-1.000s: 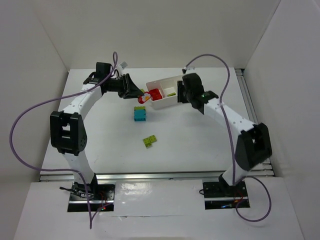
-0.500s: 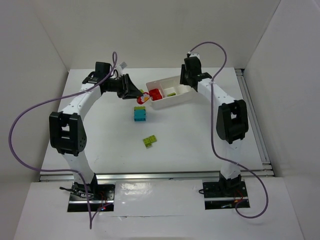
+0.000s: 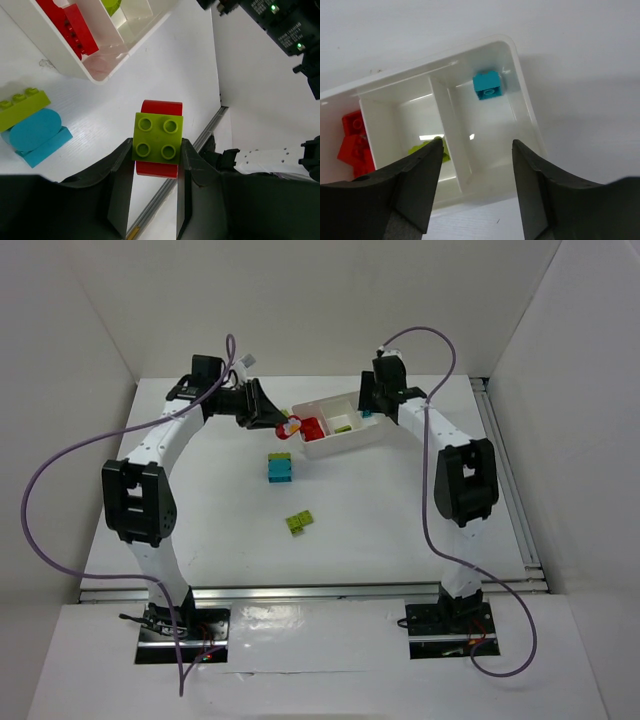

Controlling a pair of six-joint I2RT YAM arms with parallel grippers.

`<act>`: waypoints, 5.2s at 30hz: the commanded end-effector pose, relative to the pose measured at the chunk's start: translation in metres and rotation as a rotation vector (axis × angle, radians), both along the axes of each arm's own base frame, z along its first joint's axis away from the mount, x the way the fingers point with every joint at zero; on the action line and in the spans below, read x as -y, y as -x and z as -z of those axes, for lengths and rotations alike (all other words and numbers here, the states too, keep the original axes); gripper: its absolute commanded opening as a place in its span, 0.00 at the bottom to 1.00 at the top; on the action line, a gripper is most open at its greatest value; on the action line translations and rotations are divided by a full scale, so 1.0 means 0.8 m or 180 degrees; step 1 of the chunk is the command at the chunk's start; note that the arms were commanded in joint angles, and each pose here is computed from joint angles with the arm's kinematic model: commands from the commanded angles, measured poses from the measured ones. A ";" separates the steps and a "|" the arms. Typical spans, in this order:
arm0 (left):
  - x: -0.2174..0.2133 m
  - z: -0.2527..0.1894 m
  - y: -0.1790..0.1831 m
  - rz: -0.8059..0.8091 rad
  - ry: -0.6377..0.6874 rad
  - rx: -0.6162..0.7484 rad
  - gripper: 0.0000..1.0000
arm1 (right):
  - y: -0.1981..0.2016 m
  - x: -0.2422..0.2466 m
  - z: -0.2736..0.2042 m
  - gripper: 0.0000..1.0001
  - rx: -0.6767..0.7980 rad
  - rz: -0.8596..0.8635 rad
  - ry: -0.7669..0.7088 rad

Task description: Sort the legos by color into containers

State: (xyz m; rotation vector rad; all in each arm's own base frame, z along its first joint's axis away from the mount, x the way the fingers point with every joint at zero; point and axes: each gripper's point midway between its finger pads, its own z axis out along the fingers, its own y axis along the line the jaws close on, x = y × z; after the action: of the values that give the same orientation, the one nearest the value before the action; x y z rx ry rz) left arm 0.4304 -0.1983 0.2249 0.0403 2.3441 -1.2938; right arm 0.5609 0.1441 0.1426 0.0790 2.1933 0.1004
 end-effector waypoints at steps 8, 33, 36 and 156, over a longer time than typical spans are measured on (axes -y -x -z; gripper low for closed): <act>0.028 -0.020 0.004 0.0434 0.0113 0.0273 0.00 | 0.121 -0.069 -0.089 0.68 0.0093 -0.1388 -0.0755; 0.054 -0.051 0.076 0.1248 0.0679 0.0719 0.00 | 0.263 -0.231 -0.137 0.71 -0.0298 -0.3635 -0.2530; 0.054 -0.053 0.078 0.1273 0.0703 0.0717 0.00 | 0.258 -0.237 -0.133 0.66 -0.0257 -0.3610 -0.2502; -0.058 0.055 -0.054 -0.0742 -0.0996 0.0084 0.82 | 0.049 0.042 0.056 0.61 -0.0927 0.0635 -0.0192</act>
State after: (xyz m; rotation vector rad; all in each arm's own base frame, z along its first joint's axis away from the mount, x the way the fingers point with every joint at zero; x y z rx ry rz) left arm 0.4774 -0.1429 0.1797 -0.1671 2.4254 -0.7628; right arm 0.5408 0.1039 0.0658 0.3589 2.4653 -0.0216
